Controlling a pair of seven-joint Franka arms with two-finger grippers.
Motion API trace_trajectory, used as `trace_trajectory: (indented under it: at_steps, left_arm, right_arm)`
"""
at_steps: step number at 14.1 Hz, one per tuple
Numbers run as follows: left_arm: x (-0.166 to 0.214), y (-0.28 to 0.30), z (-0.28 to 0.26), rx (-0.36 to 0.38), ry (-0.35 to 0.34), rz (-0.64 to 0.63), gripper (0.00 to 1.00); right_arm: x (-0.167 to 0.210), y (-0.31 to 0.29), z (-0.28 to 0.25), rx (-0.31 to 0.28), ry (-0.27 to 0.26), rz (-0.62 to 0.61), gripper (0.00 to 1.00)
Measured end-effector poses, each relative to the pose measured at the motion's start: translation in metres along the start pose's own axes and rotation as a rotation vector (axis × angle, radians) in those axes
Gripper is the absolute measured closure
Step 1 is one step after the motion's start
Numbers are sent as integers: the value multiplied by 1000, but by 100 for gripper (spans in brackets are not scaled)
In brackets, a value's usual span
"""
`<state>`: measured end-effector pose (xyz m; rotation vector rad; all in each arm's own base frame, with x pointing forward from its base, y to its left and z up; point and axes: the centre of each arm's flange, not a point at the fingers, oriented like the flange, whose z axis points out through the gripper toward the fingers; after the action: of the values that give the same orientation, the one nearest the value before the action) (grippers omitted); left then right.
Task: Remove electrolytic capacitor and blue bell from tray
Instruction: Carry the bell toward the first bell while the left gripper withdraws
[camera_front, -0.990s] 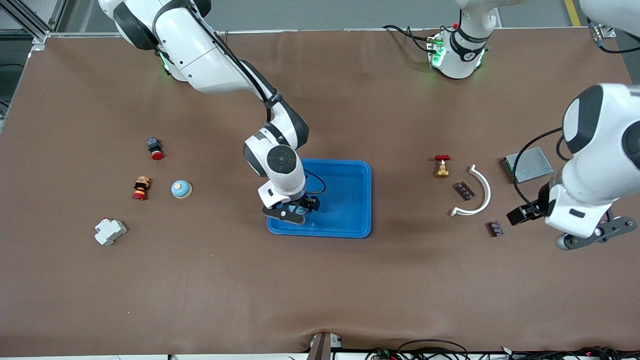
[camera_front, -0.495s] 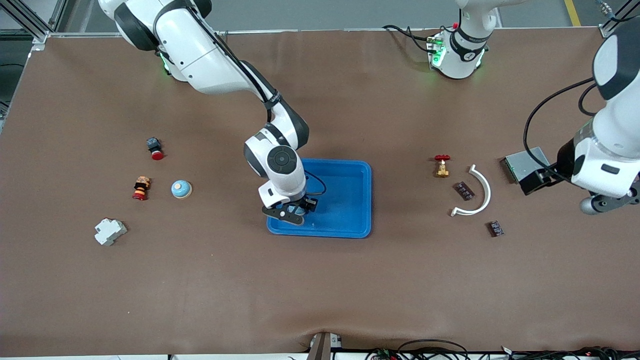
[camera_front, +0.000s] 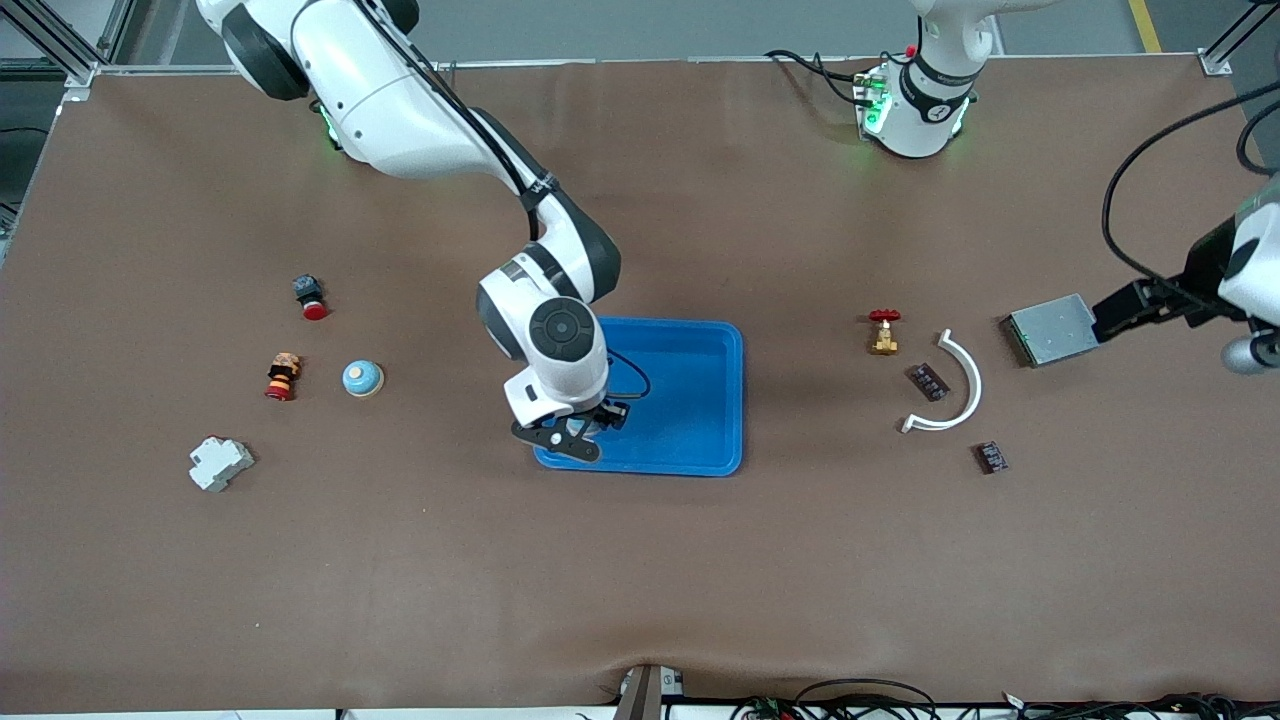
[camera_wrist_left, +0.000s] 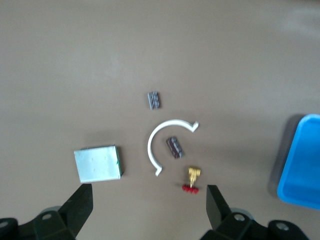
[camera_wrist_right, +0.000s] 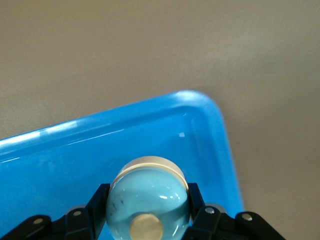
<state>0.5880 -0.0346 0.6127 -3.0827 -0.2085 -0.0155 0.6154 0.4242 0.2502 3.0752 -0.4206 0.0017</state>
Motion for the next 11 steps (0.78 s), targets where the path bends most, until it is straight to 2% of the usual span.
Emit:
trace_trajectory:
  at_steps: [6, 11]
  left_arm:
    - [-43, -10, -24, 11, -5, 0, 0]
    - [-49, -10, -21, 11, -34, 2, 0]
  right_arm:
    - [86, 108, -24, -34, -81, -206, 33]
    - [113, 219, 0, -10, -75, -367, 33]
